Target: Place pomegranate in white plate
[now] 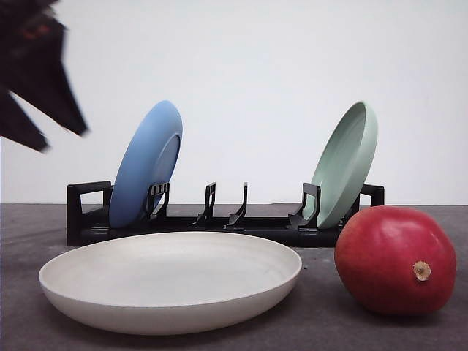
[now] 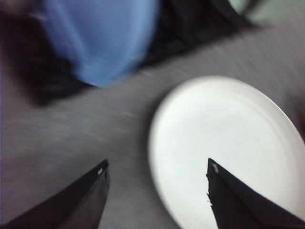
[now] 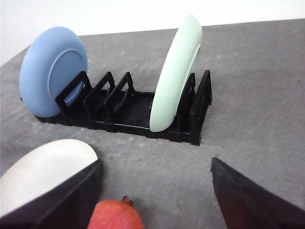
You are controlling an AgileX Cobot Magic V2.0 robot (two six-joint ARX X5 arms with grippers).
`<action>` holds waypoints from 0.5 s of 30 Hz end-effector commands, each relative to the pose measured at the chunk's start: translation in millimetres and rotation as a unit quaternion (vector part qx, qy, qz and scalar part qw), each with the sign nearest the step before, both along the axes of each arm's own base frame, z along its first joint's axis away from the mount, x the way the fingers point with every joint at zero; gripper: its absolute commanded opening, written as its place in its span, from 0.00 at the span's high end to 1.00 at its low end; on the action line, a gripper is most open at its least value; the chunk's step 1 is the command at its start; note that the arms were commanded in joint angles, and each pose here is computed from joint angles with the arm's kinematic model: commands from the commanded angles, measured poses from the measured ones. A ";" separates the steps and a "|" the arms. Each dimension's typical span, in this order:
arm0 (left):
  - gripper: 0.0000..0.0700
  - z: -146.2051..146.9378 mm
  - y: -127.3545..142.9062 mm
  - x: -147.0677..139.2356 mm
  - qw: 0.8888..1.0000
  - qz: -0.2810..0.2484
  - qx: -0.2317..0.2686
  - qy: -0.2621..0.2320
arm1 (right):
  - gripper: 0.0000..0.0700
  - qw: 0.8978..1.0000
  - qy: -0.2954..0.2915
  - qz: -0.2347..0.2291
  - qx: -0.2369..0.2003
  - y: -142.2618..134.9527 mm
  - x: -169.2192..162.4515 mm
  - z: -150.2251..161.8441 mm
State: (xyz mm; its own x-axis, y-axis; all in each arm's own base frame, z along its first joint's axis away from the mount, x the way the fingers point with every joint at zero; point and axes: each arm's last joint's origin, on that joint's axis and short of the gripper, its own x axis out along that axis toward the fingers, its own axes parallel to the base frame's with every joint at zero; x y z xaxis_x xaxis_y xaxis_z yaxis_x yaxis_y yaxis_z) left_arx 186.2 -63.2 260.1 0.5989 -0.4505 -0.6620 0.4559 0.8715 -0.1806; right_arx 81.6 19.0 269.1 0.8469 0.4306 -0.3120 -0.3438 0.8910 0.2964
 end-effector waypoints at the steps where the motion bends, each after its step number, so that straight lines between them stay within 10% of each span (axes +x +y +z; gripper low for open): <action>1: 0.44 11.2 9.9 0.0 0.999 0.027 -0.010 -0.023 | 0.35 1.000 0.000 -0.005 0.025 0.2 -0.9 6.2; 15: 0.44 31.2 37.7 -18.6 0.992 0.095 -0.021 -0.079 | 0.35 0.985 0.171 -0.016 0.009 10.1 20.1 6.5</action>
